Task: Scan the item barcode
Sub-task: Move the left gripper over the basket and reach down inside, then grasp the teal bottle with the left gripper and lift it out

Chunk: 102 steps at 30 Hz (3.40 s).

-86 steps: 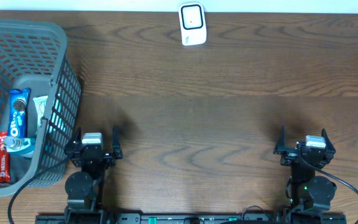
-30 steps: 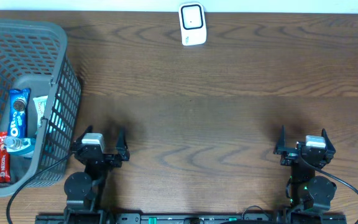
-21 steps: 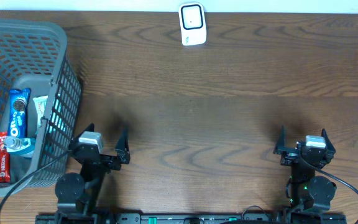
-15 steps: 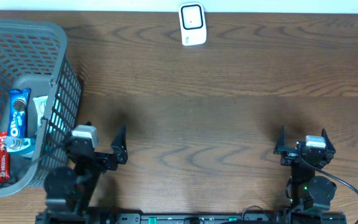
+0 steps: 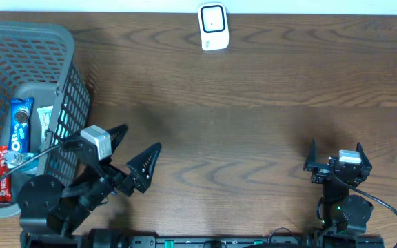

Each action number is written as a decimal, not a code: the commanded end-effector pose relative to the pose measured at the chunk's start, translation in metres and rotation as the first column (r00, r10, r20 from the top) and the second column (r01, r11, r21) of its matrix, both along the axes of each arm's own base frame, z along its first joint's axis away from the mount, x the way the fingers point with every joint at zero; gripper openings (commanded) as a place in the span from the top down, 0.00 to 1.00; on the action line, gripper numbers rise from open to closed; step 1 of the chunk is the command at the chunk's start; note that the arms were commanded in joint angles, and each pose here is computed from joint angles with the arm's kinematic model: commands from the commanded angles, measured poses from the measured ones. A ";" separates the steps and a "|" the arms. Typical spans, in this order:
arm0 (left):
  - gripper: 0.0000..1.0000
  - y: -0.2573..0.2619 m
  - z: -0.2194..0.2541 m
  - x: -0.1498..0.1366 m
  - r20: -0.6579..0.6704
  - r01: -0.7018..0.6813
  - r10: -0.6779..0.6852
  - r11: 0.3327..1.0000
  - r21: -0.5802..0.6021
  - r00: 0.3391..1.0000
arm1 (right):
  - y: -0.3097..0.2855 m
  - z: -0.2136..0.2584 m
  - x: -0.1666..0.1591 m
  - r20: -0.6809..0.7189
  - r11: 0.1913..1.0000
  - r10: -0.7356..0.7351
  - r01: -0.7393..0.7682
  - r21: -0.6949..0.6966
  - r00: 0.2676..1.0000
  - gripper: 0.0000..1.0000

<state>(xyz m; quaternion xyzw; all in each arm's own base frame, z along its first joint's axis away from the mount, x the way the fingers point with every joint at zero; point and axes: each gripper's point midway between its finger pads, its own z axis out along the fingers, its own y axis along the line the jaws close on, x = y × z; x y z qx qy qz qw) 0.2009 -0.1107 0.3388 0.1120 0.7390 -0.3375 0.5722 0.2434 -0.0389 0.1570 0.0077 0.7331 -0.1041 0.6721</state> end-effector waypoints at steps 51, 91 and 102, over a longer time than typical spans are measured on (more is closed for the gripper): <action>0.08 0.320 -0.062 -0.028 -0.606 -0.705 0.364 -0.290 0.648 -0.707 | 0.001 0.000 0.000 0.002 1.000 0.003 -0.003 0.005 1.000 0.01; 0.09 0.318 -0.212 0.002 -0.567 -0.558 0.221 0.106 0.823 -0.794 | 0.001 0.000 0.000 0.002 1.000 0.003 -0.003 0.005 1.000 0.01; 0.67 0.325 -0.211 -0.003 -0.533 -0.532 0.252 0.080 0.843 -0.807 | 0.001 0.000 0.000 0.003 1.000 0.003 -0.003 0.006 1.000 0.01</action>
